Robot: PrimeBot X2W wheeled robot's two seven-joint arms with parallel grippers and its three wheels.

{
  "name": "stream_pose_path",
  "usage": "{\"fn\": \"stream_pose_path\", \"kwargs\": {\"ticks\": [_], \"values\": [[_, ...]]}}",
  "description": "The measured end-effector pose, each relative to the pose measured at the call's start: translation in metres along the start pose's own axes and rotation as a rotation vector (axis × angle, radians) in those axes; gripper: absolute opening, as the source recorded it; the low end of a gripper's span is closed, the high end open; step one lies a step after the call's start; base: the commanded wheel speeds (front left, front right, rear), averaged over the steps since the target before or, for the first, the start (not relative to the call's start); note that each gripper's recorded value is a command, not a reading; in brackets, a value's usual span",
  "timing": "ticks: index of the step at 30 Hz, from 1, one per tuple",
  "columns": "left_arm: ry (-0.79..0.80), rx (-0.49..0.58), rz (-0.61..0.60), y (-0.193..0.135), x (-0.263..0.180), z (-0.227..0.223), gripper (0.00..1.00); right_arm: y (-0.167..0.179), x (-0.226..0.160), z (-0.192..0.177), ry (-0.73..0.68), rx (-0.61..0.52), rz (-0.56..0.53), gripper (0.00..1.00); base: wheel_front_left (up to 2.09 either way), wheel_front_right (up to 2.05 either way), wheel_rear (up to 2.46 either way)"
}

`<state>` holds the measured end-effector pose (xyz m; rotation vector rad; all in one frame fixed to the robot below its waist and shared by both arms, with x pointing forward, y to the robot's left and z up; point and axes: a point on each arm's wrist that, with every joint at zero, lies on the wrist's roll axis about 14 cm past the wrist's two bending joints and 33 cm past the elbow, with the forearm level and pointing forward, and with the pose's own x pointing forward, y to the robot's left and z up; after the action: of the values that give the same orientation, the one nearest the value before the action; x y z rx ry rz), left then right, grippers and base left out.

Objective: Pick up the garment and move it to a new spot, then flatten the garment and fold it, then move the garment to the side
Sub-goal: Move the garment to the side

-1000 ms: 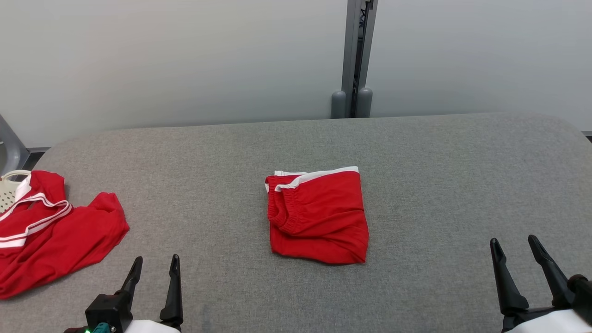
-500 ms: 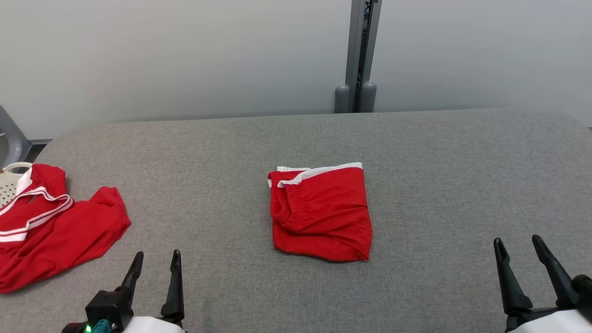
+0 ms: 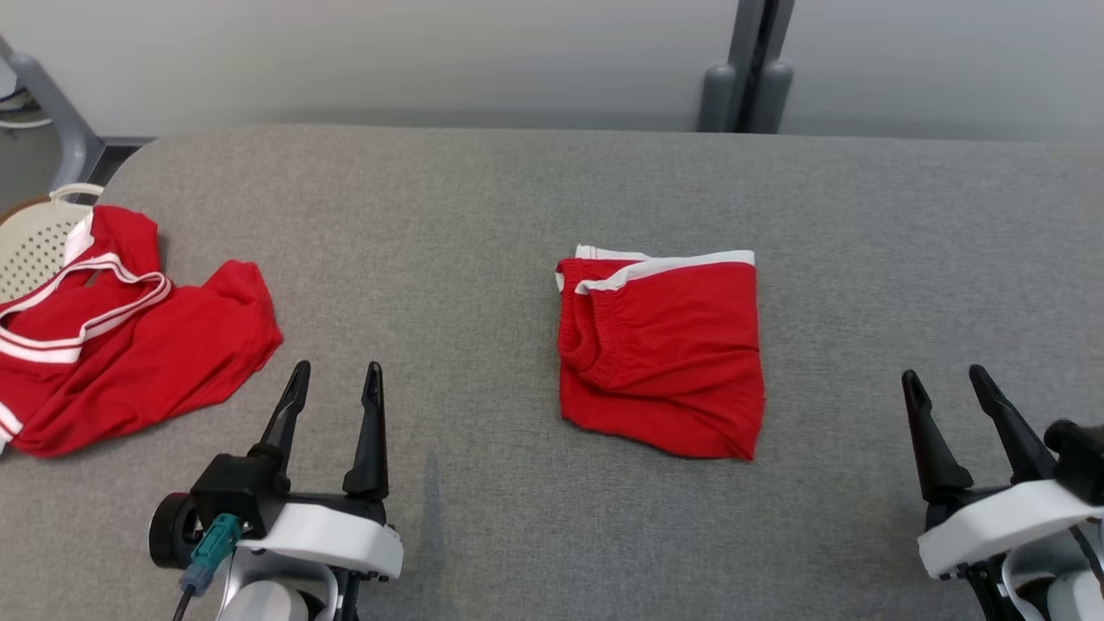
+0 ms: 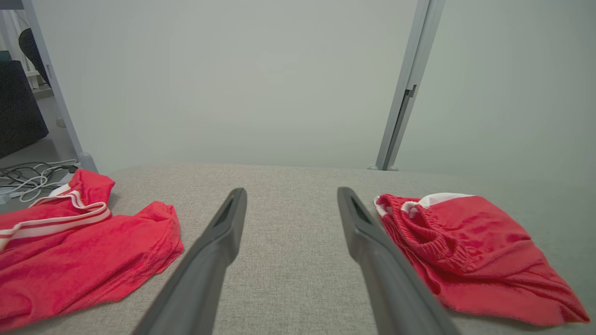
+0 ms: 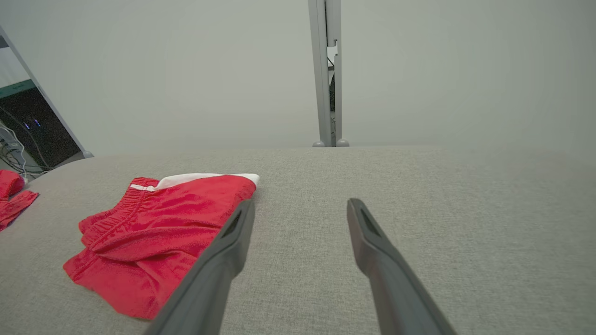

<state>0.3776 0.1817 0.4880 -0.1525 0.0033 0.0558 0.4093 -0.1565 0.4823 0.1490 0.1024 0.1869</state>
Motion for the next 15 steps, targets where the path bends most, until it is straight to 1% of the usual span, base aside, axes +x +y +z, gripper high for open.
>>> {"fn": "stream_pose_path", "kwargs": {"ticks": [8, 12, 15], "values": [[0.003, 0.002, 0.037, 0.01, 0.014, -0.005, 1.0, 0.04, 0.061, -0.043, 0.132, 0.068, 0.149, 1.0, 0.0, 0.0, 0.0], [0.028, 0.002, 0.061, 0.015, 0.017, -0.014, 1.0, 0.065, 0.081, -0.068, 0.217, 0.116, 0.221, 1.0, 0.0, 0.0, 0.0], [0.041, 0.002, 0.073, 0.018, 0.019, -0.019, 1.0, 0.082, 0.088, -0.087, 0.298, 0.147, 0.271, 1.0, 0.0, 0.0, 0.0]]}}
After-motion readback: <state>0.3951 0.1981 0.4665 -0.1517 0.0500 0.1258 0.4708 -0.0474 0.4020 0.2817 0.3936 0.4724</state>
